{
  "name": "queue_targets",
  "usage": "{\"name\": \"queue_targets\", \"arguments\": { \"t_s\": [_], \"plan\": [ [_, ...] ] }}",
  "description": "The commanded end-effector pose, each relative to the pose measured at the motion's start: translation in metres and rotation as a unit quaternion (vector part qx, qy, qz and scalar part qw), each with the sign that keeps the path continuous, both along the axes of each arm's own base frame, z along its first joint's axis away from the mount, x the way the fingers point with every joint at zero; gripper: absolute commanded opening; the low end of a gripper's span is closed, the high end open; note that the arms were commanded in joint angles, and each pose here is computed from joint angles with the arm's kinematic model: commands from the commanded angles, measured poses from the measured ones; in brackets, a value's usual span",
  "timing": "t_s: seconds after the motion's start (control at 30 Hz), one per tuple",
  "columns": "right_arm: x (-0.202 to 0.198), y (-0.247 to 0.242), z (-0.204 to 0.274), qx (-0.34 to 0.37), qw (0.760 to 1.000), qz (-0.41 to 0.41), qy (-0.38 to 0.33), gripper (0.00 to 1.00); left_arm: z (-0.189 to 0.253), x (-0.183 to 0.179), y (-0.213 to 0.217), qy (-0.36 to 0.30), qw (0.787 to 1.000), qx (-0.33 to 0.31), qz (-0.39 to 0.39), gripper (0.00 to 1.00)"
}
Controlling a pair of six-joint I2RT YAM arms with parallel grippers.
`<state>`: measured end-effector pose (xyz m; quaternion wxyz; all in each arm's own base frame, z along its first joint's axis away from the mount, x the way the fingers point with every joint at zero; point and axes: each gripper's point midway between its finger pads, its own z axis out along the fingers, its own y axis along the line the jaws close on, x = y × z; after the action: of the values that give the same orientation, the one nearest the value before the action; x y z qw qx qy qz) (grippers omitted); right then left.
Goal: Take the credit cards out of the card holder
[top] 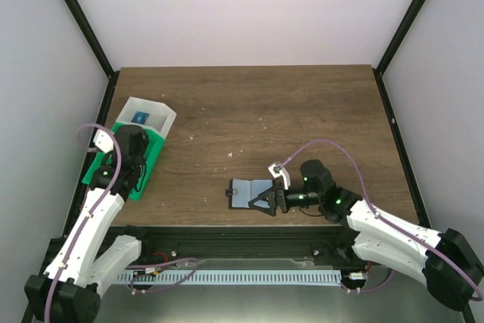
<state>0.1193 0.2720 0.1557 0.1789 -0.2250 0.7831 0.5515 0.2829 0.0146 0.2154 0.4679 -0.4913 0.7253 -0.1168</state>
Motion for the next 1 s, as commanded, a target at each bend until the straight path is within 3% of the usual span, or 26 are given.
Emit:
{"name": "queue_targets", "arguments": {
  "t_s": [0.0, 0.43, 0.77, 0.97],
  "plan": [
    [0.001, -0.002, 0.002, -0.004, 1.000, -0.002, -0.002, 1.00, -0.010, -0.017, 0.039, 0.029, 0.996, 0.020, 0.080, 0.00],
    [-0.007, 0.001, 0.010, 0.001, 1.000, 0.021, 0.023, 1.00, -0.040, -0.049, 0.077, 0.068, 0.982, 0.042, 0.171, 0.00],
    [-0.001, 0.004, 0.008, -0.021, 0.999, 0.016, 0.029, 1.00, -0.049, -0.050, 0.081, 0.068, 0.981, 0.054, 0.174, 0.00],
    [0.000, 0.003, 0.007, -0.021, 0.999, 0.009, 0.039, 1.00, -0.060, -0.044, 0.087, 0.106, 0.975, 0.076, 0.177, 0.00]
  ]
}}
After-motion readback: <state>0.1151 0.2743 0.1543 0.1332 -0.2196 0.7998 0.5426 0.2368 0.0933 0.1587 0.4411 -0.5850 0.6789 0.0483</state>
